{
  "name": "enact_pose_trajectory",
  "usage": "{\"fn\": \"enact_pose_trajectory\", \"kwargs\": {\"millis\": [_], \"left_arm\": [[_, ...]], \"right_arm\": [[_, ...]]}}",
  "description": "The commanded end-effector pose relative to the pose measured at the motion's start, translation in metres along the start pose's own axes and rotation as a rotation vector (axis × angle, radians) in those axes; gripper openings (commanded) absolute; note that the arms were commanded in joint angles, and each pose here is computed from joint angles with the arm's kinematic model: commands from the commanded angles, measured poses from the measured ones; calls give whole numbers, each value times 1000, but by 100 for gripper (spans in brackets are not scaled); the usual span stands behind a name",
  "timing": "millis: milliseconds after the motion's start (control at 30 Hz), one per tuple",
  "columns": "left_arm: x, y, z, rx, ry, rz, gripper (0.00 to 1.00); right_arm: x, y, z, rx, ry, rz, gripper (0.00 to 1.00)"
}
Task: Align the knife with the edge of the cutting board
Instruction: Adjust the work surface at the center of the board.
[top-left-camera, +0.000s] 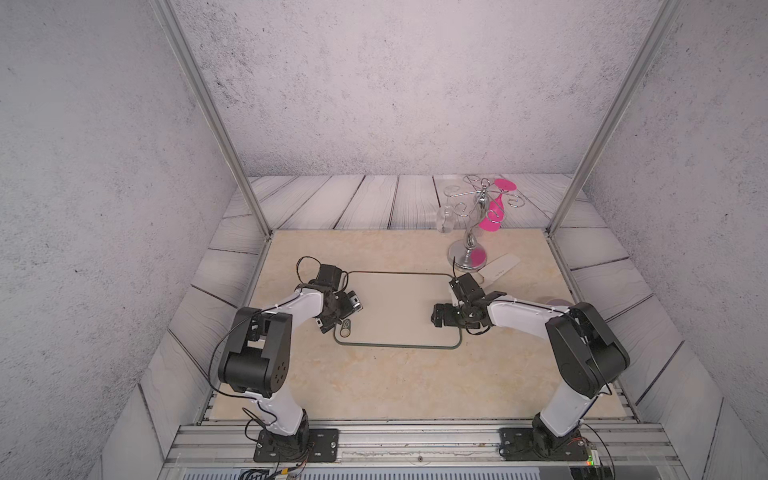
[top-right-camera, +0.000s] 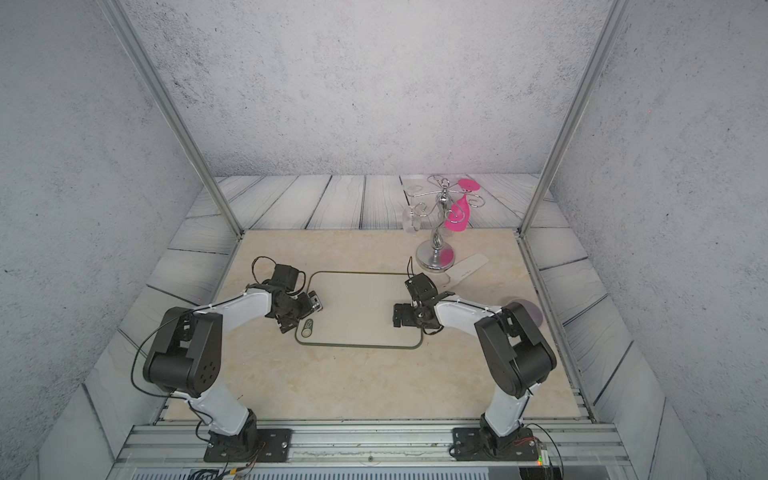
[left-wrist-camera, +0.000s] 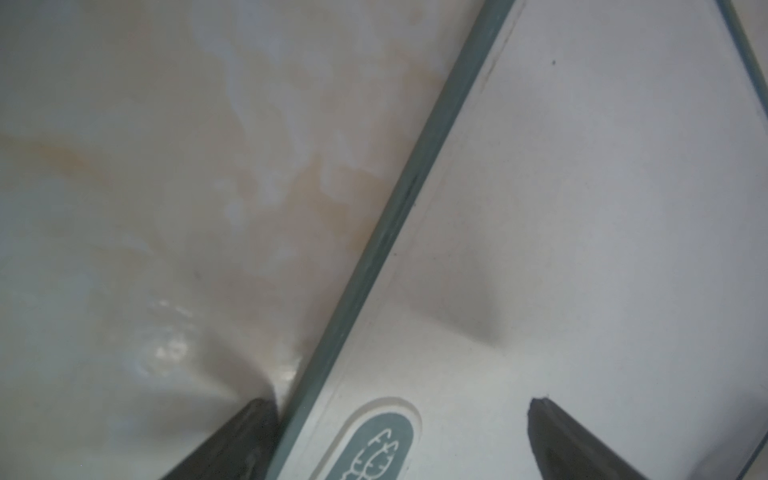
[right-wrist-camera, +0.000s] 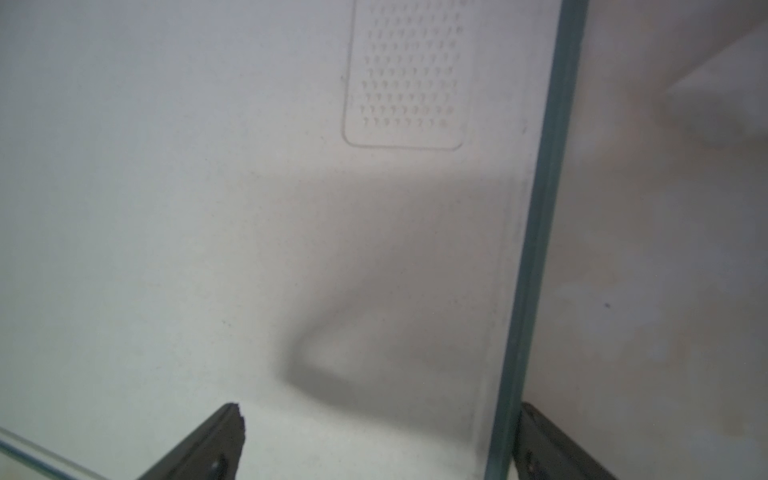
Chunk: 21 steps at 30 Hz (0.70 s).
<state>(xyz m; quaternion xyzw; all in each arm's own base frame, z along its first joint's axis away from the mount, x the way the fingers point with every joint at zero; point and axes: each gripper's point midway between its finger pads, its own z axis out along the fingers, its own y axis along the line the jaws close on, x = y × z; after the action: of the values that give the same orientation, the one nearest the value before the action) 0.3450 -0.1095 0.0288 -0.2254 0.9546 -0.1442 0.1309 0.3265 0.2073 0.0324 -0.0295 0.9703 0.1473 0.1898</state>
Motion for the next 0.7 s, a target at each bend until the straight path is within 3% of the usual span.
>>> {"fn": "enact_pose_trajectory", "kwargs": {"millis": [0,333,667], "left_arm": [[31,15,9,-51,91,-31,100],[11,15,-9,-64,-25,-8,100],[-18,-2,-63,-12,-207,80,100]], "right_arm": [[-3,-2,-14,4,-66,-6,99],[-6,-9,-39,19,-147,-7,99],[-15,-20,-66,68,-249,-5,99]]}}
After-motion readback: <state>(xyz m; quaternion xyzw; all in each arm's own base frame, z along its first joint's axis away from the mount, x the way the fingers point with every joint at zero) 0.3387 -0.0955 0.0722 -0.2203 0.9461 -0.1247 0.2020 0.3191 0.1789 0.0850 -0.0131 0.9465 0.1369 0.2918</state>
